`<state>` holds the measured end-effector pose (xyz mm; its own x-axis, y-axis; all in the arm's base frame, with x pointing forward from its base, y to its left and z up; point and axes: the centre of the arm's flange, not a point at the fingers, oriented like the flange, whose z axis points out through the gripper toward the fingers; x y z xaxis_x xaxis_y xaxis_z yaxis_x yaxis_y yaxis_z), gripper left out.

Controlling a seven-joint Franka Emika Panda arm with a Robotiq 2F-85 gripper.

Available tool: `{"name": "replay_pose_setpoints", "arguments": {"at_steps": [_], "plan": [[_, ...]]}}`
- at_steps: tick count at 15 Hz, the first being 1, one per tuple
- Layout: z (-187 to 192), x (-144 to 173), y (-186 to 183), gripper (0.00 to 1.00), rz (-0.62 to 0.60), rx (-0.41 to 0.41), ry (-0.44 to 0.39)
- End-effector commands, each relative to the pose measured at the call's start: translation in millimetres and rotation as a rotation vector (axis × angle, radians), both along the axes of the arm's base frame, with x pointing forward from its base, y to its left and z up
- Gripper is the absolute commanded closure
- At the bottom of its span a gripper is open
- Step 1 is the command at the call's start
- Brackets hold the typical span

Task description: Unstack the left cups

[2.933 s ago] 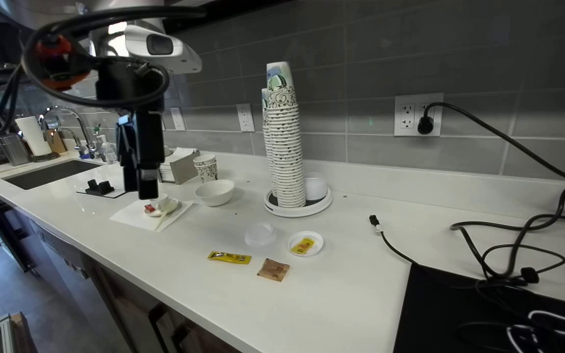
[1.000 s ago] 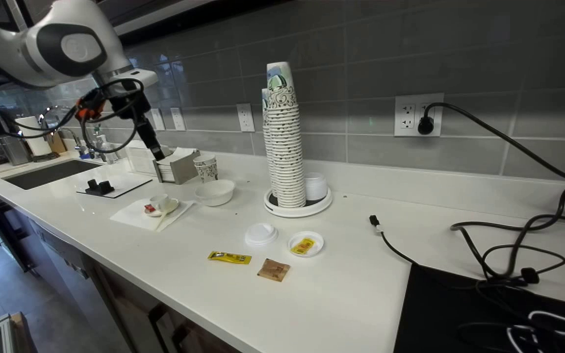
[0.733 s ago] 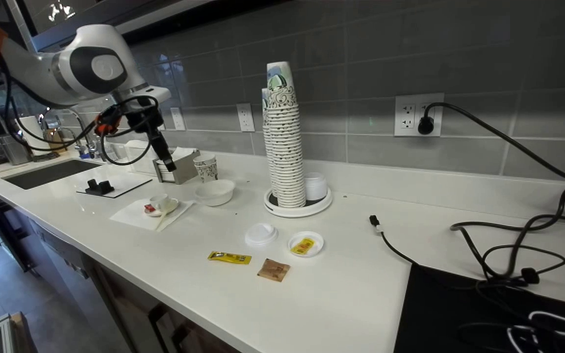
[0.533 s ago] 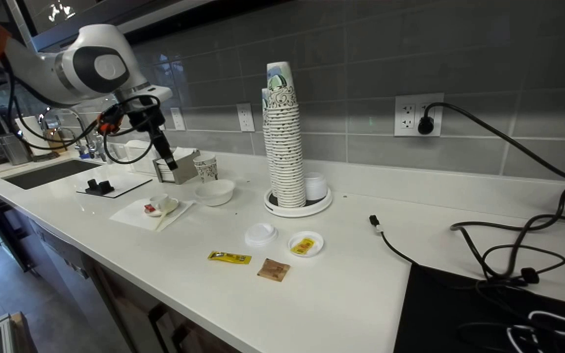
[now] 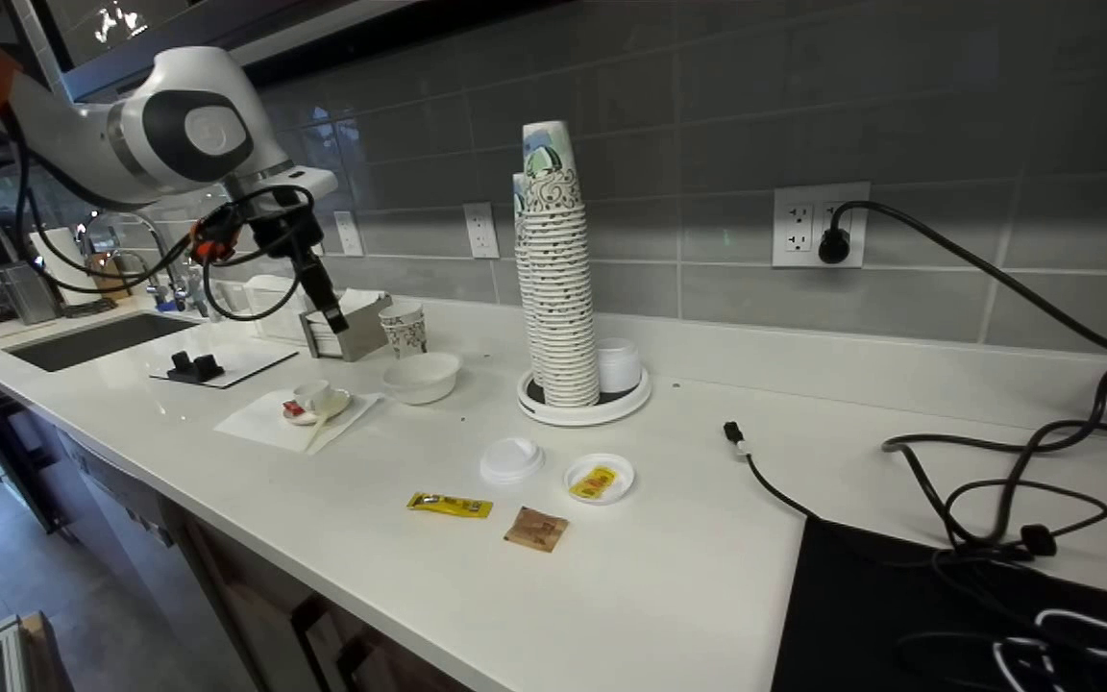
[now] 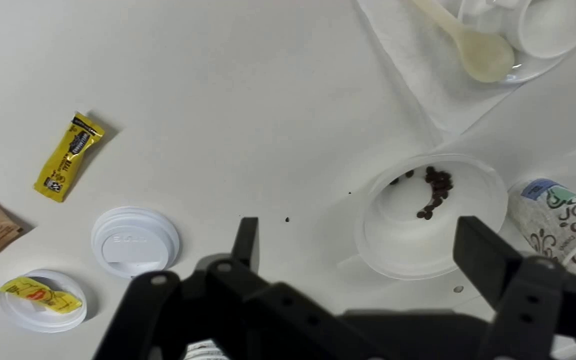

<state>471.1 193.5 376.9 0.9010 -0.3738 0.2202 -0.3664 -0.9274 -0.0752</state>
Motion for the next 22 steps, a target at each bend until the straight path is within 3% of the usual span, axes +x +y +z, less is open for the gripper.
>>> {"name": "replay_pose_setpoints", "arguments": {"at_steps": [1,5,10,18,20,22], "plan": [[0,7,19,0.0,0.004,0.008,0.003],[-7,18,69,0.0,0.033,0.075,0.032],[-19,53,123,0.0,-0.073,0.149,0.041],[-35,137,145,0.0,-0.227,0.275,-0.028],[-41,152,151,0.26,-0.241,0.293,-0.043],[-49,166,159,0.41,-0.253,0.3,-0.053]]}}
